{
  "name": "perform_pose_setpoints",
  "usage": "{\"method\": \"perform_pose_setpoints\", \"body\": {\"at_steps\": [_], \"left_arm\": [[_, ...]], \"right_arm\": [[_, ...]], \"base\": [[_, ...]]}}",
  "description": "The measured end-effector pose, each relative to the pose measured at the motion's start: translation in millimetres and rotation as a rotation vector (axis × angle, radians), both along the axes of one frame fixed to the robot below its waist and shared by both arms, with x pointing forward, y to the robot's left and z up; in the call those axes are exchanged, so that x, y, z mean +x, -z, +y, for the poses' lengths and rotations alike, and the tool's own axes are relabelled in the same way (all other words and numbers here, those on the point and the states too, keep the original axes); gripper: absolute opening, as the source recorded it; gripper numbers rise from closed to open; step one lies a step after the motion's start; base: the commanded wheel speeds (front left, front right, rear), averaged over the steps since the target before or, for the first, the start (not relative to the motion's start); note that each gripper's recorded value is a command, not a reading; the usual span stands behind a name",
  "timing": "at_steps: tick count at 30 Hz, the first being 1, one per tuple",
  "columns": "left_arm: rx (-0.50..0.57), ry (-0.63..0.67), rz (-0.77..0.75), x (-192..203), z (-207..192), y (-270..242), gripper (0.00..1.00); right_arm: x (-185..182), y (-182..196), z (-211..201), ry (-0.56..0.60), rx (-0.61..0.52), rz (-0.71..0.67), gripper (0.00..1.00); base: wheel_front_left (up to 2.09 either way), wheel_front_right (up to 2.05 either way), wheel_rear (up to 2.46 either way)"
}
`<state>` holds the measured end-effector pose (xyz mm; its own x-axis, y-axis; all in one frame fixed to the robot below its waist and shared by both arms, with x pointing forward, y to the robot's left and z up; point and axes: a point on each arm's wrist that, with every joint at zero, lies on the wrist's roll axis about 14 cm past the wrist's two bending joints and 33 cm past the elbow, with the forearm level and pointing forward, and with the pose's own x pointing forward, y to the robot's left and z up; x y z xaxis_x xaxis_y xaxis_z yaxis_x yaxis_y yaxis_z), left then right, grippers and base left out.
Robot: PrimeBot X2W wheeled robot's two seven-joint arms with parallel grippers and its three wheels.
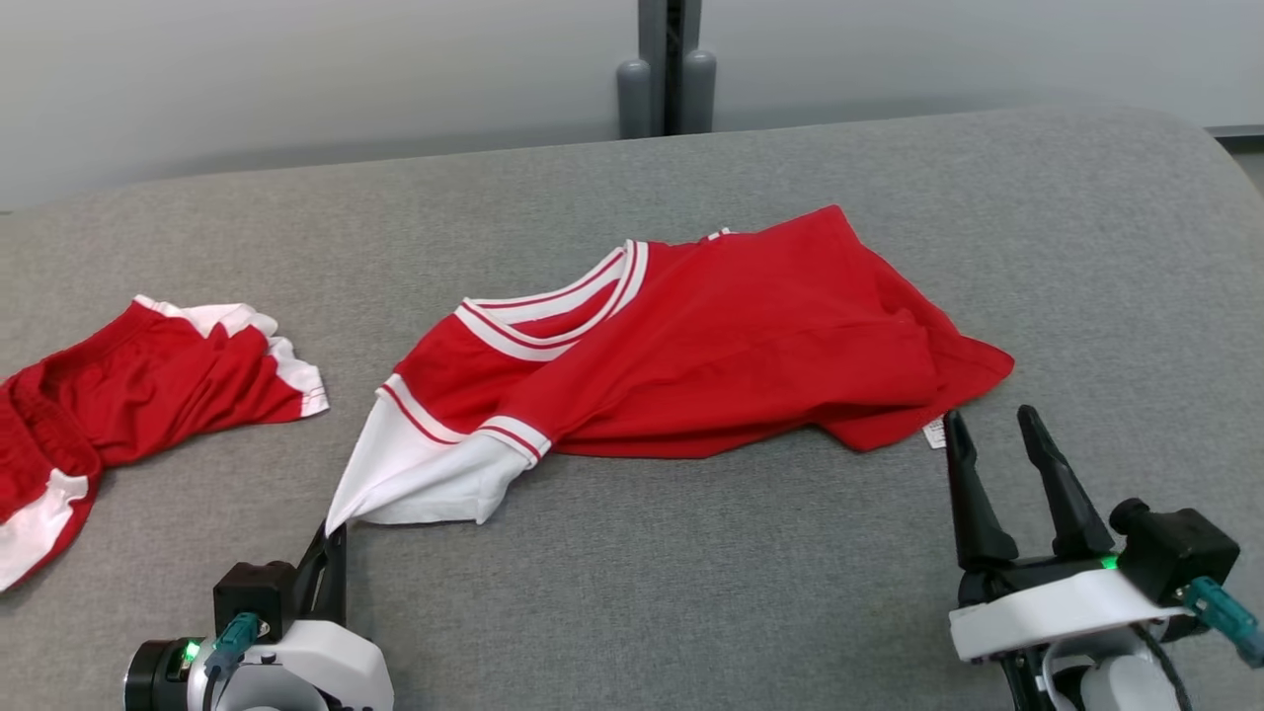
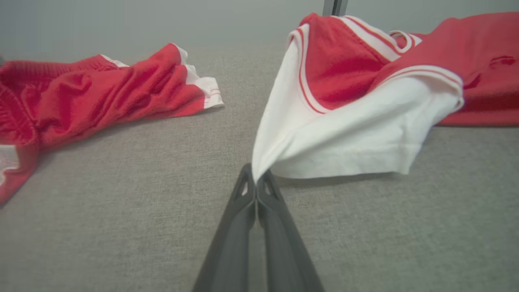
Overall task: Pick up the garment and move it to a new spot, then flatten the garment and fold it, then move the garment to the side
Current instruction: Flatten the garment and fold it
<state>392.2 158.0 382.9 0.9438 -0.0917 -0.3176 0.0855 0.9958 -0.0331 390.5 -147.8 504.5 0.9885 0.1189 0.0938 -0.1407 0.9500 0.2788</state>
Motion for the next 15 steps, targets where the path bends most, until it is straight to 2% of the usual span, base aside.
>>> {"method": "perform_pose_setpoints", "body": {"at_steps": [6, 15], "left_arm": [[0.015, -0.007, -0.016, -2.2, 4.6, -6.3, 0.00], [0.028, -0.007, 0.009, -1.4, 6.5, -0.7, 0.00]], "right_arm": [[20.5, 30.5, -0.1, 0.001, 0.028, 0.101, 1.00], [87.3, 69.3, 4.5, -0.094, -0.050, 0.338, 1.00]], "base": [[0.00, 0.00, 0.00], [0.00, 0.00, 0.00]]}}
